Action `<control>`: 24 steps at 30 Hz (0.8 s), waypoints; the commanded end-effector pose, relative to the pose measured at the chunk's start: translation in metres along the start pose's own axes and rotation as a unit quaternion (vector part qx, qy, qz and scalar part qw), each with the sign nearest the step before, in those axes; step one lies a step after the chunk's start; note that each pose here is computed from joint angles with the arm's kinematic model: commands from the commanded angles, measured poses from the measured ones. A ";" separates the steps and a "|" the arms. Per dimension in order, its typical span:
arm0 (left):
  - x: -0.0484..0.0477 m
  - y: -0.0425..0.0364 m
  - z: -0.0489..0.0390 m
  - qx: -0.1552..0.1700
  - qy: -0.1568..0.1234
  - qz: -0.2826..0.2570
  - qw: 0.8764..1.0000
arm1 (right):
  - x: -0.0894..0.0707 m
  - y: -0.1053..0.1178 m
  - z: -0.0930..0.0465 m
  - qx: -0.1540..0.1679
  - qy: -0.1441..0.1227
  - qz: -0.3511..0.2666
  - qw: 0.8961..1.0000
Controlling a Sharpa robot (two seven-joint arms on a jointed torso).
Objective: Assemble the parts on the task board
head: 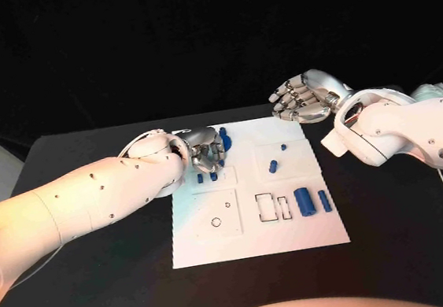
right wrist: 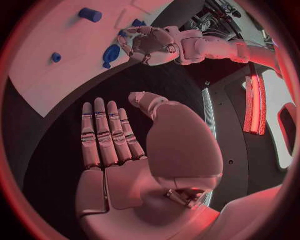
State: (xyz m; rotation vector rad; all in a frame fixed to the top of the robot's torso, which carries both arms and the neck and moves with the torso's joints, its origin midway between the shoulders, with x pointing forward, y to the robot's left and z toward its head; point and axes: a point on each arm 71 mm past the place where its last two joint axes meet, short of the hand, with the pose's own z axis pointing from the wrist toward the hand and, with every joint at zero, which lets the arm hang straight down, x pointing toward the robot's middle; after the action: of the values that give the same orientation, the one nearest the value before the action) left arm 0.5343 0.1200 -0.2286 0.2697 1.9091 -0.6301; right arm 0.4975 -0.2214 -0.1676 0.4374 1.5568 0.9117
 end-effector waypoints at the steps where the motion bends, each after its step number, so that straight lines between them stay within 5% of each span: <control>1: 0.0014 -0.0011 0.0011 -0.003 0.008 -0.001 1.000 | 0.002 0.001 0.000 -0.007 0.007 -0.001 1.000; 24: 0.0014 -0.0045 0.0046 -0.005 0.009 -0.012 1.000 | 0.002 0.002 0.000 -0.007 0.009 -0.002 1.000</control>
State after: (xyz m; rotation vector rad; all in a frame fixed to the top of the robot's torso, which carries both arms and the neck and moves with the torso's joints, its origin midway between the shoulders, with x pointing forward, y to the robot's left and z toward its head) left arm 0.5358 0.1154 -0.2292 0.2513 1.9211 -0.6275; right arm 0.4973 -0.2209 -0.1677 0.4366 1.5591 0.9132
